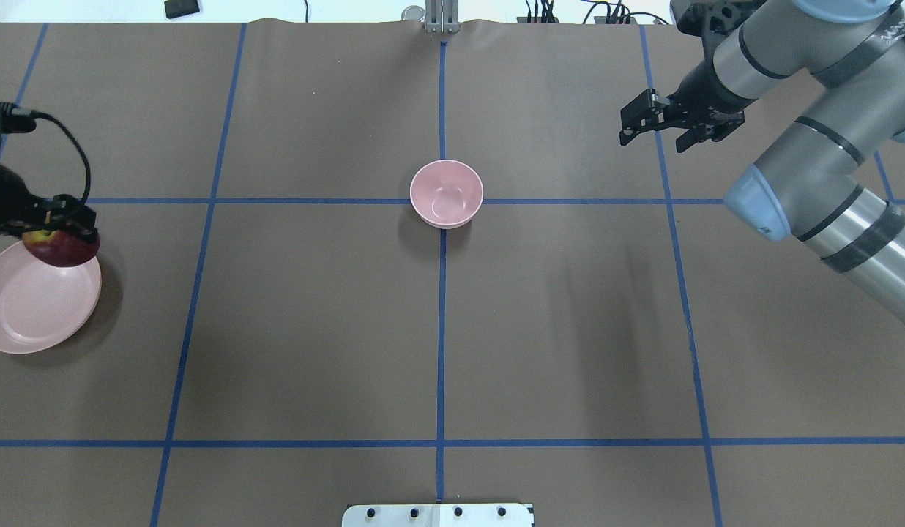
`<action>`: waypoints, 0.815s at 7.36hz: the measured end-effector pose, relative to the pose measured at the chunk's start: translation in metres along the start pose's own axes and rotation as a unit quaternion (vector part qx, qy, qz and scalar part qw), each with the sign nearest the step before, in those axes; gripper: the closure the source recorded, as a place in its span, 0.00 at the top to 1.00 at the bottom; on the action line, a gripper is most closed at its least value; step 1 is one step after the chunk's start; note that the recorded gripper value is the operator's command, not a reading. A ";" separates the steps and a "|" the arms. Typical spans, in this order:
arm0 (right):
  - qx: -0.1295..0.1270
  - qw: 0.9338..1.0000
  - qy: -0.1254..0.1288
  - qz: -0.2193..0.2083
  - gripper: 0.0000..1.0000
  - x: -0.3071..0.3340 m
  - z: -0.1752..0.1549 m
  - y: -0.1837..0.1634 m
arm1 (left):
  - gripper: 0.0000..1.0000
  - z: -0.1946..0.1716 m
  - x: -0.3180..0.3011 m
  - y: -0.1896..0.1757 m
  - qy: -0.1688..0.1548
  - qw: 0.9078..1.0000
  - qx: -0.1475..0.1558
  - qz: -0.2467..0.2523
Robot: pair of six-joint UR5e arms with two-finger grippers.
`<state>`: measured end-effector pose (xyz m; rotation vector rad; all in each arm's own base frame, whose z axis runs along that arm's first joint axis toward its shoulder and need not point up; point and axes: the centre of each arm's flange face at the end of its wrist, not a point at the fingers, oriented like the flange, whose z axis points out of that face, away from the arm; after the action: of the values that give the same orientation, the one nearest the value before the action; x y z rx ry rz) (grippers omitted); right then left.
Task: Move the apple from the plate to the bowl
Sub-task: 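Lift the apple with the left gripper and carry it over the pink bowl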
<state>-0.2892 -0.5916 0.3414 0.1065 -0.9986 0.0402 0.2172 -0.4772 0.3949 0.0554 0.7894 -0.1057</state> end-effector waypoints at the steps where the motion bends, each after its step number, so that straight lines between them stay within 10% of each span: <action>1: -0.003 1.000 0.001 -0.005 1.00 0.017 -0.004 0.000 | 0.00 -0.025 0.056 -0.020 0.031 0.999 0.014 -0.034; 6: -0.018 0.997 0.045 -0.053 1.00 0.104 -0.015 -0.005 | 0.00 -0.038 0.316 -0.081 0.129 0.984 -0.014 -0.120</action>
<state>-0.2193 -0.5964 0.4206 0.1232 -0.9018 -0.0696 0.4024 -0.5779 0.1429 -0.0546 1.0551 -0.3208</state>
